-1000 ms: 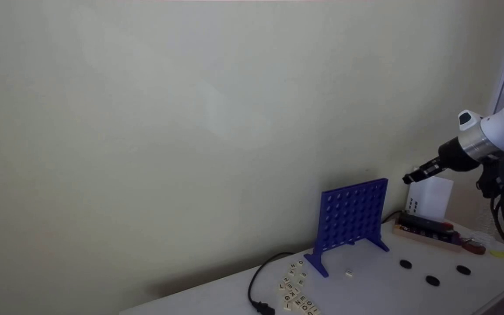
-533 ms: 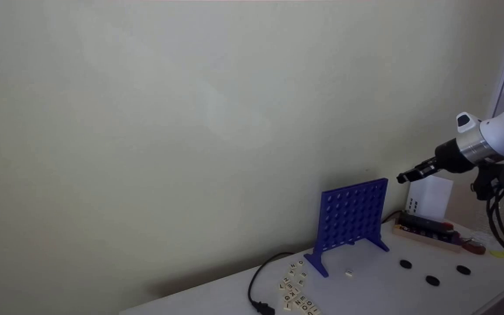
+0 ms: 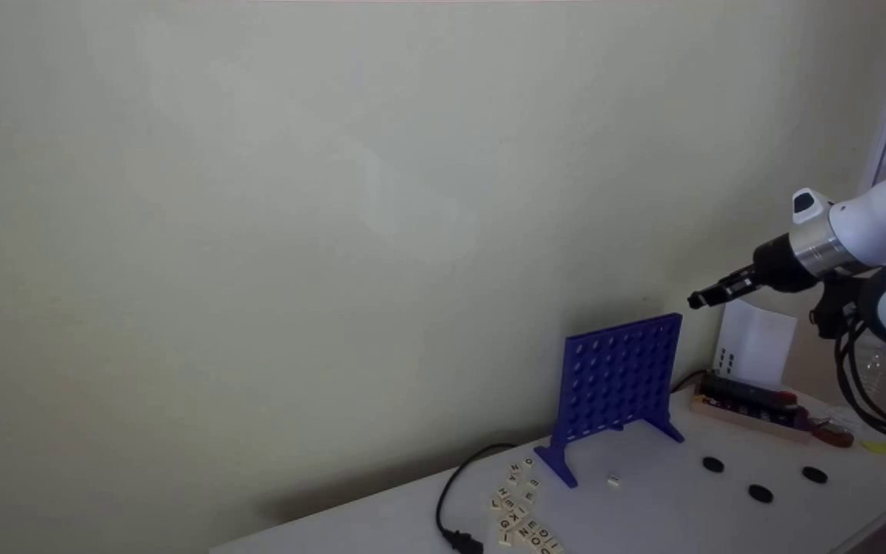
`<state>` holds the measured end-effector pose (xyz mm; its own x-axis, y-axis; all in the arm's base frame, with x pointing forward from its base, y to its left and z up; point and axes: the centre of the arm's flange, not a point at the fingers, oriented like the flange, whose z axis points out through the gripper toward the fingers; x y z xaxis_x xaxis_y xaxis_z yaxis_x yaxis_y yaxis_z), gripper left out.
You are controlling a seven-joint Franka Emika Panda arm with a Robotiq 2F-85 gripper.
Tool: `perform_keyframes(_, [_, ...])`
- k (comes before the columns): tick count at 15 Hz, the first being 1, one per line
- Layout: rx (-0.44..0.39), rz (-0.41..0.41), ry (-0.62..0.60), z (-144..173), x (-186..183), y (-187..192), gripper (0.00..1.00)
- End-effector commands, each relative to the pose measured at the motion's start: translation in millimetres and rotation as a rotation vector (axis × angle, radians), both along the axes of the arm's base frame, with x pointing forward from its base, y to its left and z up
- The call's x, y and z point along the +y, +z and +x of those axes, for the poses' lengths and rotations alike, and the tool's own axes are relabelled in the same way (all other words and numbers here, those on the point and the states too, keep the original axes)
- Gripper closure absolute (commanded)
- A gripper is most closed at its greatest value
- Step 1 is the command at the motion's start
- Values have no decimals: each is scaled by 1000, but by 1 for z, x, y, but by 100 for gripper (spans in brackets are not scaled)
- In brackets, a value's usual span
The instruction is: Put one black chip in the blue gameboard.
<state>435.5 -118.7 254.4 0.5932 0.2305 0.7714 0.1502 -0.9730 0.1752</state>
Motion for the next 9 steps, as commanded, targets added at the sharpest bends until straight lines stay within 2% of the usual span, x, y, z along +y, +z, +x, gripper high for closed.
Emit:
perform_keyframes(1, [-12,16,22,12,0,-4,91])
perform_keyframes(9, [-21,12,35,20,-1,-9,91])
